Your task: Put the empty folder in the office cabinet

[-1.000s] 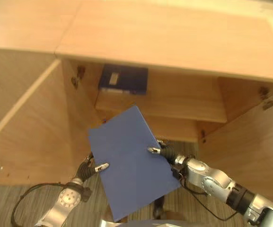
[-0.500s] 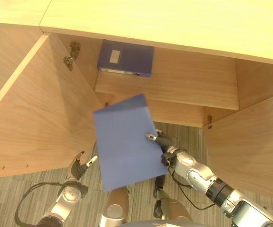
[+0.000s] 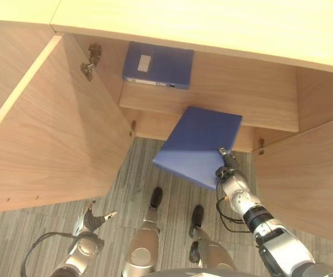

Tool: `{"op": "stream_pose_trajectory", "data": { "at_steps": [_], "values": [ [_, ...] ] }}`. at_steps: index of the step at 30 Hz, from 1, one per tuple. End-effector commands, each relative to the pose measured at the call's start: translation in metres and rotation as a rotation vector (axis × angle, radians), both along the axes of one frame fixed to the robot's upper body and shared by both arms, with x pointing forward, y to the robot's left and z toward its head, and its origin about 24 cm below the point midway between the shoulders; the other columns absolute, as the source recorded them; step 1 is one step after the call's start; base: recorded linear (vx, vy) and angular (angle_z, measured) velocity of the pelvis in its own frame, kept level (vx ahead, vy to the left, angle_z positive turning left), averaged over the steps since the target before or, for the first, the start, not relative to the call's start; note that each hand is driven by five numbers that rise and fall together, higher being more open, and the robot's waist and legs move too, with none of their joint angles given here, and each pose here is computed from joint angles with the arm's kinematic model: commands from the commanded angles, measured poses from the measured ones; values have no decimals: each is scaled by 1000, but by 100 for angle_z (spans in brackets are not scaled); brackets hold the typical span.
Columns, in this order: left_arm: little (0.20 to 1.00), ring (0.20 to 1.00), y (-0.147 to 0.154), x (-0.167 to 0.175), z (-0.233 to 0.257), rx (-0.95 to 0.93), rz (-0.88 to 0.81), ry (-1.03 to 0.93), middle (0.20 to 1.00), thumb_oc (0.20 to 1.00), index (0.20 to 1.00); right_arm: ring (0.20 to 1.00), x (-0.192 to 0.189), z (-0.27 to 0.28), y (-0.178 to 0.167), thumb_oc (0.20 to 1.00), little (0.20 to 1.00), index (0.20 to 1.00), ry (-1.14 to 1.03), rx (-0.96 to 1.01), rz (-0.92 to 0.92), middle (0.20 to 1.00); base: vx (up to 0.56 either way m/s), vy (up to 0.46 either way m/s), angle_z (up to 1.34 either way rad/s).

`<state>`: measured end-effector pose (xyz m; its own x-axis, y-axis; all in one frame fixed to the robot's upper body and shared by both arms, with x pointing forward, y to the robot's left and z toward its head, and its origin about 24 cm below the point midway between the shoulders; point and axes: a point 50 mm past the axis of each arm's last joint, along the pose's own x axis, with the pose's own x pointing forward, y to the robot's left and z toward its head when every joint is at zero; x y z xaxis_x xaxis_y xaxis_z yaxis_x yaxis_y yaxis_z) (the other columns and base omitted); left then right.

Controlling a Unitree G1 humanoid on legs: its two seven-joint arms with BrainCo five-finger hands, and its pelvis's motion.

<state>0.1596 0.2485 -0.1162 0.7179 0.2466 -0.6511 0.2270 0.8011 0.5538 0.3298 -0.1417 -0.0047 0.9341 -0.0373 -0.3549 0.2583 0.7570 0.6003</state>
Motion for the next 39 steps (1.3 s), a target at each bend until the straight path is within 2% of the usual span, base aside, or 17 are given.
{"op": "stream_pose_trajectory", "data": {
  "at_steps": [1, 4, 5, 8, 18, 22, 24, 29, 31, 34, 39],
  "values": [
    [1000, 1000, 10, 1, 3, 49, 16, -14, 1000, 1000, 1000, 200, 30, 45, -20, 200, 200, 200, -113, 29, -181, 200, -23, 3, 3],
    [1000, 1000, 7, 5, 3, 42, -4, -21, 1000, 1000, 1000, 200, 42, 53, -37, 200, 200, 200, -73, 25, -259, 200, -18, 4, 10],
    [1000, 1000, 3, 10, 6, 37, -32, -36, 1000, 1000, 1000, 200, 48, 62, -53, 200, 200, 200, -48, 21, -325, 200, 3, -12, 16],
    [1000, 1000, -3, 19, 10, 30, -62, -69, 1000, 1000, 1000, 200, 55, 81, -72, 200, 200, 200, -76, 25, -406, 200, 15, -17, 10],
    [1000, 1000, -6, 18, 8, 61, -31, -77, 1000, 1000, 1000, 200, 58, 99, -85, 200, 200, 200, -39, 171, -661, 200, 8, -11, 10],
    [1000, 1000, -9, 25, 11, 71, -60, -98, 1000, 1000, 1000, 200, 62, 132, -115, 200, 200, 200, -75, 286, -811, 200, -23, -13, 10],
    [1000, 1000, -10, 32, 16, 73, -88, -120, 1000, 1000, 1000, 200, 59, 160, -143, 200, 200, 200, -123, 306, -890, 200, -29, -16, 7],
    [1000, 1000, -13, 48, 29, 54, -152, -188, 1000, 1000, 1000, 200, 30, 240, -220, 200, 200, 200, -286, 206, -1063, 200, -42, -11, 16],
    [1000, 1000, -16, 50, 33, 33, -162, -211, 1000, 1000, 1000, 200, 17, 262, -238, 200, 200, 200, -325, 161, -1118, 200, -29, 22, 13],
    [1000, 1000, -15, 50, 35, 33, -156, -226, 1000, 1000, 1000, 200, 1, 291, -254, 200, 200, 200, -386, 99, -1180, 200, -20, 25, 9],
    [1000, 1000, -14, 51, 36, 39, -145, -239, 1000, 1000, 1000, 200, -7, 314, -260, 200, 200, 200, -448, 33, -1193, 200, 0, 0, 0]
  ]
}}
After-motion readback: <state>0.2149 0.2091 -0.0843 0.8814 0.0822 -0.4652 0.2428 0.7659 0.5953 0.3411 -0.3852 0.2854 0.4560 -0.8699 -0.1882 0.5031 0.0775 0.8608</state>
